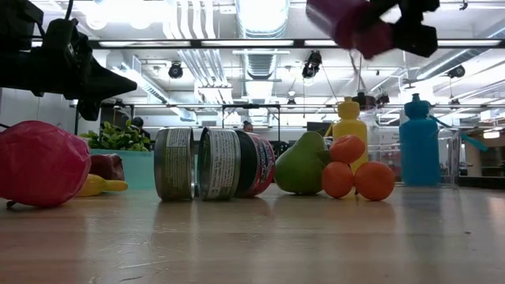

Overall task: Pick & Place Food Item
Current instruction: Put the pink water bottle into the transparent bin

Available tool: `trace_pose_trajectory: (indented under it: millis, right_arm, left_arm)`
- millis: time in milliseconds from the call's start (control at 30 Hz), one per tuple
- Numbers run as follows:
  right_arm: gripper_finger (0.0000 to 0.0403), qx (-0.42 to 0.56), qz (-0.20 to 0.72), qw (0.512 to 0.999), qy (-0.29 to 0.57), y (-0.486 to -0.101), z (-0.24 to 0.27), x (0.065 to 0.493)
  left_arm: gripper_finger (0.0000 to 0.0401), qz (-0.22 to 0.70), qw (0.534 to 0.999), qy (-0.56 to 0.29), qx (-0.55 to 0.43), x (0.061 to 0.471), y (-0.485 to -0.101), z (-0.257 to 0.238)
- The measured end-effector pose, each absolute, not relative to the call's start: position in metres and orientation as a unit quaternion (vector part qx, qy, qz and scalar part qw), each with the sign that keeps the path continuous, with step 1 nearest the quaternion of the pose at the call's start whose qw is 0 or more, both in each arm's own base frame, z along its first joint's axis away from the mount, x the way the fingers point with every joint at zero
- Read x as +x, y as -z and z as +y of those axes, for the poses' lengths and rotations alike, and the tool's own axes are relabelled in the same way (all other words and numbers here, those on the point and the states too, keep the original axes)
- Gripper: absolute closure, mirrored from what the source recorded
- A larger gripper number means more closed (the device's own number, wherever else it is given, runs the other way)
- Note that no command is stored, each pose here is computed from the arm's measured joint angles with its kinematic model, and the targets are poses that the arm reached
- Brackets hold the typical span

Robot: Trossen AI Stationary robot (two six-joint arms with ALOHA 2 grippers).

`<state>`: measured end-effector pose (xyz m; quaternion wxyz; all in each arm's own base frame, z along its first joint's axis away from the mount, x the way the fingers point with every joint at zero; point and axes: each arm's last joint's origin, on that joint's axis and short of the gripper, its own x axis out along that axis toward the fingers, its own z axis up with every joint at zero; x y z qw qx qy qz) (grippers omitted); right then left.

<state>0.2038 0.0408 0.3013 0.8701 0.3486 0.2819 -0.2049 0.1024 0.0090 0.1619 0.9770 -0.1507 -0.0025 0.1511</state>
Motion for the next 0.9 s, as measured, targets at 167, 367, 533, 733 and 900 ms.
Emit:
trace_pose_trajectory:
  millis: [167,367,533,733,900]
  right_arm:
    - [0.0187,0.411,0.189,0.870,0.195,-0.300,0.039,0.200]
    - [0.0187,0.507,0.068,0.840,0.183,-0.287,0.038,0.192]
    - [0.0187,0.547,-0.043,0.824,0.142,-0.283,0.037,0.186]
    - [0.0187,0.569,-0.179,0.798,0.082,-0.275,0.034,0.178]
    - [0.0187,0.562,-0.269,0.781,0.046,-0.266,0.031,0.169]
  left_arm:
    - [0.0400,-0.003,0.977,-0.151,-0.151,0.102,-0.162,0.009]
    - [0.0400,-0.003,0.977,-0.151,-0.151,0.102,-0.162,0.009]
    - [0.0400,-0.003,0.977,-0.151,-0.151,0.102,-0.162,0.009]
    - [0.0400,-0.003,0.977,-0.151,-0.151,0.102,-0.162,0.009]
    - [0.0400,-0.003,0.977,-0.151,-0.151,0.102,-0.162,0.009]
